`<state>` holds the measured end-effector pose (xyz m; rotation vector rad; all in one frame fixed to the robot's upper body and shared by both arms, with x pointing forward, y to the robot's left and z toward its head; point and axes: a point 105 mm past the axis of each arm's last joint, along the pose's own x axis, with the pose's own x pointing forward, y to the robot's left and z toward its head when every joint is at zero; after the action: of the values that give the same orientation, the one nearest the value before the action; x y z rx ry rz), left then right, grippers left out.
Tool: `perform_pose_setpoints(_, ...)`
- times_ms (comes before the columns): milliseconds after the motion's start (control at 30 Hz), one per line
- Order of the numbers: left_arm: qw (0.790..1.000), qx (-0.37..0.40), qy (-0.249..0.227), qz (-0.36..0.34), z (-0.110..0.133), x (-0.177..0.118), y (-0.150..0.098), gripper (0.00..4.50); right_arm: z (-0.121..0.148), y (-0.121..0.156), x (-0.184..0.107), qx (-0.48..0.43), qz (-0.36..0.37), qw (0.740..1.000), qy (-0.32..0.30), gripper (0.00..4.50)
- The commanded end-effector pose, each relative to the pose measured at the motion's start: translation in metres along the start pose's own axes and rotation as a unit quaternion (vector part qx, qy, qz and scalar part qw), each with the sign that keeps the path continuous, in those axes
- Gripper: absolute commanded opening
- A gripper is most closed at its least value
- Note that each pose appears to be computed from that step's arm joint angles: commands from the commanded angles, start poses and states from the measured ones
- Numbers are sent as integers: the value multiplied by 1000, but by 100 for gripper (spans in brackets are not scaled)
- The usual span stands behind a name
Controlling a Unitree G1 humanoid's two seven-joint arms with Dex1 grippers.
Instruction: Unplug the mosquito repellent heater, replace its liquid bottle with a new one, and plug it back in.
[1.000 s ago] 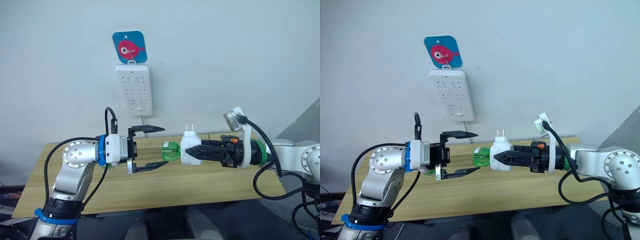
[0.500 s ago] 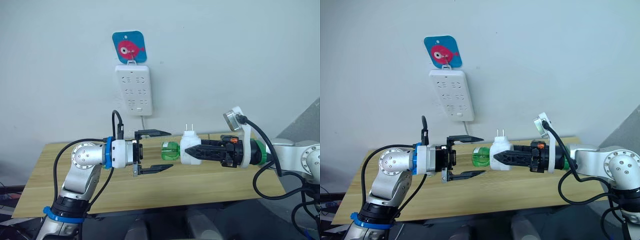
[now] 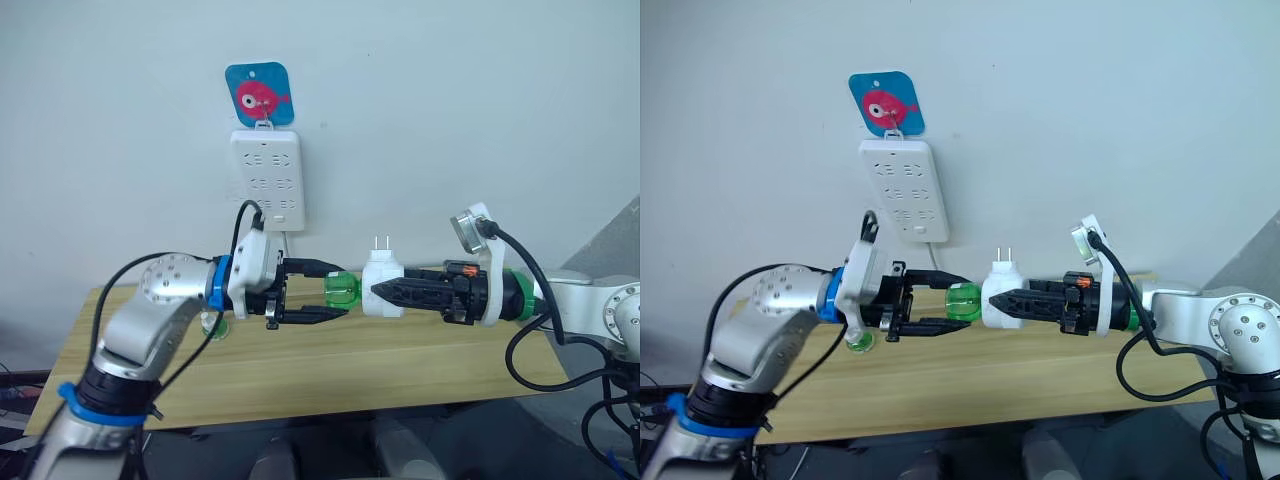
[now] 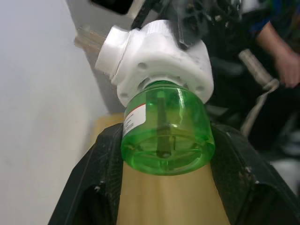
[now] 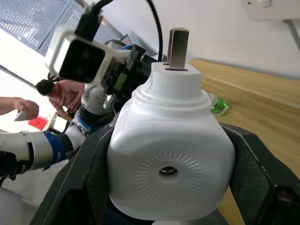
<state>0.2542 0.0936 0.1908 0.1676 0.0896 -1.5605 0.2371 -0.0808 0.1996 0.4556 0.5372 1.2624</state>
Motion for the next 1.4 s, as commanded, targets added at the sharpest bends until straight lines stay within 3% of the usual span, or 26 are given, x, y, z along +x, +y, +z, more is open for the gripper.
perform_pose_setpoints(33, 981, -191, 19, -16, 12, -19, 3, 226, -8, 20, 3, -34, 44, 998, 37, 302)
perform_pose_setpoints(200, 950, -308, 9, -43, 23, -26, 4, 226, -14, 27, 4, -66, 60, 994, 58, 302)
perform_pose_setpoints(400, 955, -289, 38, -47, 10, -36, -6, 226, -16, 23, 1, -80, 46, 994, 63, 302)
perform_pose_setpoints(533, 968, -237, 77, -23, -13, -47, -12, 226, -20, -8, -17, -61, -35, 995, 65, 302)
perform_pose_setpoints(667, 981, -184, 64, 20, -25, -48, -8, 226, -35, -56, -40, -55, -160, 981, 92, 302)
perform_pose_setpoints(800, 990, -120, 42, 63, -30, -39, -2, 226, -52, -124, -66, -78, -340, 927, 139, 302)
perform_pose_setpoints(867, 992, -101, 43, 60, -34, -34, -8, 226, -57, -148, -78, -94, -391, 903, 154, 302)
perform_pose_setpoints(1033, 995, -81, 38, 53, -41, -21, -21, 226, -65, -185, -101, -114, -451, 863, 196, 302)
perform_pose_setpoints(1400, 995, -53, 28, 77, -53, -8, -20, 226, -81, -214, -111, -95, -477, 841, 240, 302)
